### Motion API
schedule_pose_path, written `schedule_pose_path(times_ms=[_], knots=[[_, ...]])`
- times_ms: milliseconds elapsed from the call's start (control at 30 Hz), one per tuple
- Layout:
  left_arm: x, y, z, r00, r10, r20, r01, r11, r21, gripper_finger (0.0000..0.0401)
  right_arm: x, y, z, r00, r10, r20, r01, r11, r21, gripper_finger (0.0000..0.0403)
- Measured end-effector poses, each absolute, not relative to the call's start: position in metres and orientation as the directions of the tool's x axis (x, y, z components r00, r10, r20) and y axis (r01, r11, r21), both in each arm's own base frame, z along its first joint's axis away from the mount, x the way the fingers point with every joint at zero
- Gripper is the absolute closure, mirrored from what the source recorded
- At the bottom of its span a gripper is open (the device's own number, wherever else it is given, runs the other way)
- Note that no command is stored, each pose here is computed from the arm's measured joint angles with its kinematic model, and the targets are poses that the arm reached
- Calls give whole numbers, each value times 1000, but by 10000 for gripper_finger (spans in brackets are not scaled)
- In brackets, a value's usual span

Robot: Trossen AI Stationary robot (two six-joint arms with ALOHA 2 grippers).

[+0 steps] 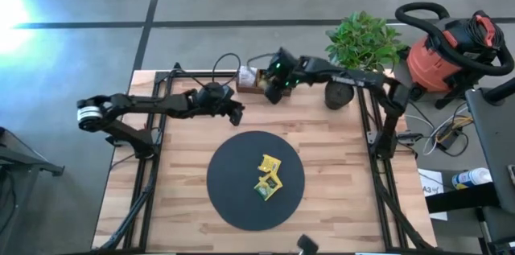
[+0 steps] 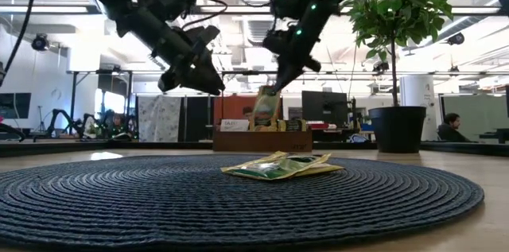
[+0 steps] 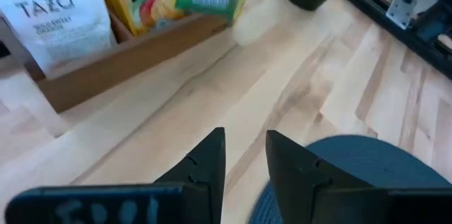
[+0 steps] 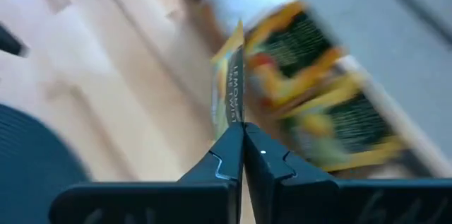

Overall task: Pick & Place Tea
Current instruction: Put the green tea bag into the right section of the wooden organizer

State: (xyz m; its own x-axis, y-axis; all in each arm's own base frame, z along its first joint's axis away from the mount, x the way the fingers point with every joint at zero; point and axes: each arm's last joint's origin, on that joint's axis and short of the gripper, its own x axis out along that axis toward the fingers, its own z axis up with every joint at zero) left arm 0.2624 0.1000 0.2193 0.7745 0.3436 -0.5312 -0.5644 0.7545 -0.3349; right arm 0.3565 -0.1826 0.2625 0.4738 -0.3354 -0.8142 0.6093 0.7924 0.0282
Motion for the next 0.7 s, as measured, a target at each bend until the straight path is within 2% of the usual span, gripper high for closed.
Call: schedule_pose_path(times_ms=[133, 300, 467, 700], knots=[[262, 100, 221, 776, 350, -524, -566, 754, -335, 303, 336, -206, 275, 417, -412, -810, 579, 808, -113, 394], [262, 100, 220, 776, 349, -525, -566, 753, -335, 303, 319, -224, 270, 349, -397, -849, 511, 840, -182, 394], [262, 100, 220, 775, 350, -526, -567, 752, -335, 303, 317, -227, 260, 355, -324, -877, 424, 892, -158, 394], [262, 101, 220, 767, 368, -525, -581, 746, -326, 303, 322, -230, 245, 339, -303, -891, 394, 905, -158, 394]])
